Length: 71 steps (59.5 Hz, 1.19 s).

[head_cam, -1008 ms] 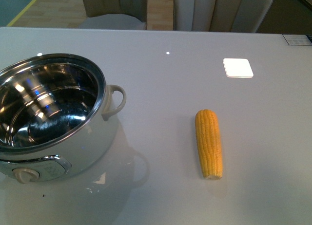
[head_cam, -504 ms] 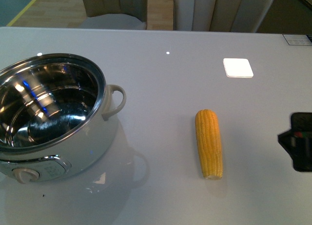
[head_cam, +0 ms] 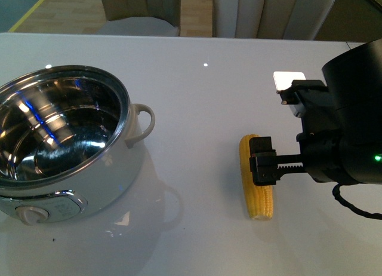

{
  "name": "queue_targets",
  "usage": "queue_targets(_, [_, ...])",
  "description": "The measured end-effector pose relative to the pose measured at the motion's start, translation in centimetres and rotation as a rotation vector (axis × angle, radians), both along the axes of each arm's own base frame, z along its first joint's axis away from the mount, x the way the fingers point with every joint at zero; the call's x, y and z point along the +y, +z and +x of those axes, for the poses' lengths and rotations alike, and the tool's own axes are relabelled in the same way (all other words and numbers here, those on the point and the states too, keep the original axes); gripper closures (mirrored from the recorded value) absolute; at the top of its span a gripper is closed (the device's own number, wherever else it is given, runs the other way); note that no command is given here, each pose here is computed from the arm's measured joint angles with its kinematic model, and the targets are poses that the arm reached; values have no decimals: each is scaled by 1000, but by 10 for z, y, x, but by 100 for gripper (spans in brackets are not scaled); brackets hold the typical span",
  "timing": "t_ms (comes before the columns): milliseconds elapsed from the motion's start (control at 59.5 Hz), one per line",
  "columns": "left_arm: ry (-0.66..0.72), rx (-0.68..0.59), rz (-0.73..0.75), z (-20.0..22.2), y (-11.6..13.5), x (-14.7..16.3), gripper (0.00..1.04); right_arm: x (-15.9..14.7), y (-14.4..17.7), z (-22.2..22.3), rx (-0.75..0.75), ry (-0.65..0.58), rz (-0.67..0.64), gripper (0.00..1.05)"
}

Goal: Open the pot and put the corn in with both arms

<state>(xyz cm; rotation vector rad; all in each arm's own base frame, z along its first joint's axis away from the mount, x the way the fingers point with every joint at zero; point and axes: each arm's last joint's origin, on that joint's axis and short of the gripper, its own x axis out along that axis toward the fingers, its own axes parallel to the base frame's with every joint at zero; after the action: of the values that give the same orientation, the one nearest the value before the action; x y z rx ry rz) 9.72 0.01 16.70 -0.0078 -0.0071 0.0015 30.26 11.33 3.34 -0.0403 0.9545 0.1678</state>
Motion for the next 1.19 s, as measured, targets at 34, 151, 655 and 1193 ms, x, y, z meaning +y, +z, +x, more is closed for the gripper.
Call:
queue_targets(34, [0,0,0,0,0,0,7,1,-3,2,3,1,-3,9])
queue_targets(151, [0,0,0,0,0,0,7,4,-11,9,10,3,-7,9])
queue_targets(655, [0,0,0,0,0,0,7,23,-42,14,74,94,-63,9])
queue_targets(1193, [0,0,0,0,0,0,7,20,-44,6,133,97,-61,76])
